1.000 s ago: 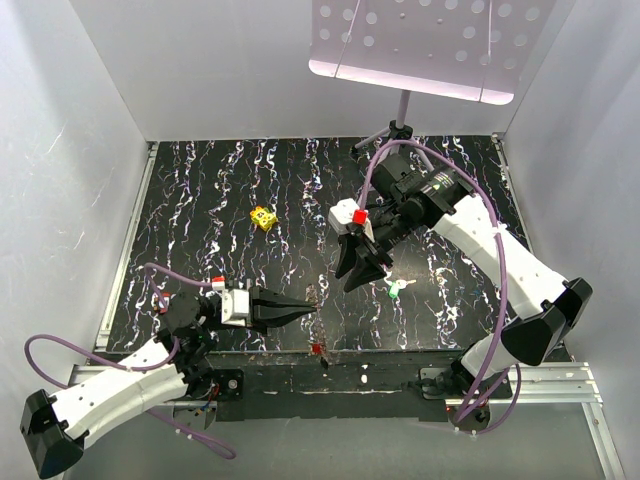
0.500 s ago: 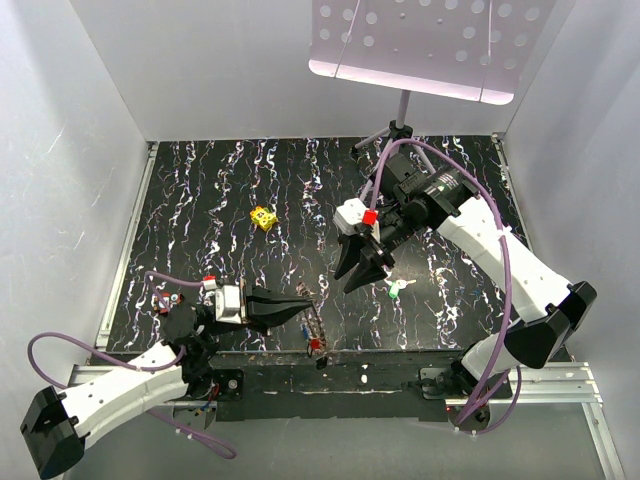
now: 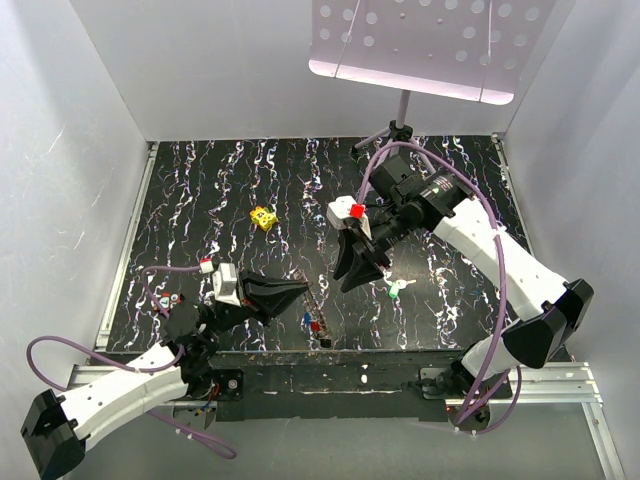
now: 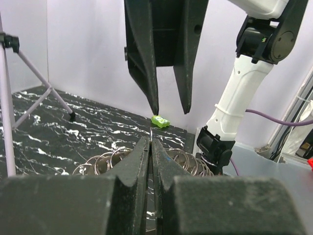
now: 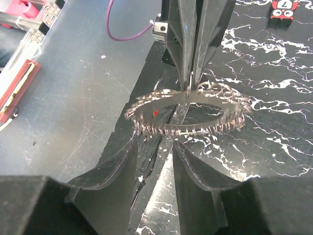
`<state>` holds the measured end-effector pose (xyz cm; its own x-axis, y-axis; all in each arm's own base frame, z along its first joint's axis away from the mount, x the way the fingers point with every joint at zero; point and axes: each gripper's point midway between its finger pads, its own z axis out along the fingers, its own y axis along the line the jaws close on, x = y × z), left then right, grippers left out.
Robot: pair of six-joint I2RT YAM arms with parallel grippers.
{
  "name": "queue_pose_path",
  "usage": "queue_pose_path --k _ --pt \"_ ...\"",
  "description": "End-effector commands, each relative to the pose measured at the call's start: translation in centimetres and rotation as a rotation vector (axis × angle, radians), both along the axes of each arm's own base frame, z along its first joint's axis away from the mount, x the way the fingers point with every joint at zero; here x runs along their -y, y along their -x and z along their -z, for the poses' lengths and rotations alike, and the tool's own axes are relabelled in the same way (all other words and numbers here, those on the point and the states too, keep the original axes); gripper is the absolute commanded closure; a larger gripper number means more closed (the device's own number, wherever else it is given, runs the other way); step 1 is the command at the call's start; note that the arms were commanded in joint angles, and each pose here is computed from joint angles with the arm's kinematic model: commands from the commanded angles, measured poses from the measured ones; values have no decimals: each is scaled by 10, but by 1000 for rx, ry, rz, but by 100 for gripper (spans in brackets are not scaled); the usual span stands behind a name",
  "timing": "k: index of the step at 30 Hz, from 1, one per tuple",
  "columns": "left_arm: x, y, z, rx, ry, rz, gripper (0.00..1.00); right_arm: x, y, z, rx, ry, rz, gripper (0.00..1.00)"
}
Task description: Put the keys on the keyring
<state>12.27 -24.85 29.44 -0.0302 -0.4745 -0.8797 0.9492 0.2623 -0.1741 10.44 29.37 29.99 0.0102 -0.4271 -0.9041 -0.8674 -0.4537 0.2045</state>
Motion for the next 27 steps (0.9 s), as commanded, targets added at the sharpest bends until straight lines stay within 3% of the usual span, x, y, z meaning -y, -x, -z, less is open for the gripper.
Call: queue_pose_path --k 1,27 --pt "-3 -4 -23 -43 71 -5 100 -11 -9 -20 -6 -52 18 57" --pt "1 -10 -36 -43 122 -5 100 -42 -9 -1 -75 19 23 65"
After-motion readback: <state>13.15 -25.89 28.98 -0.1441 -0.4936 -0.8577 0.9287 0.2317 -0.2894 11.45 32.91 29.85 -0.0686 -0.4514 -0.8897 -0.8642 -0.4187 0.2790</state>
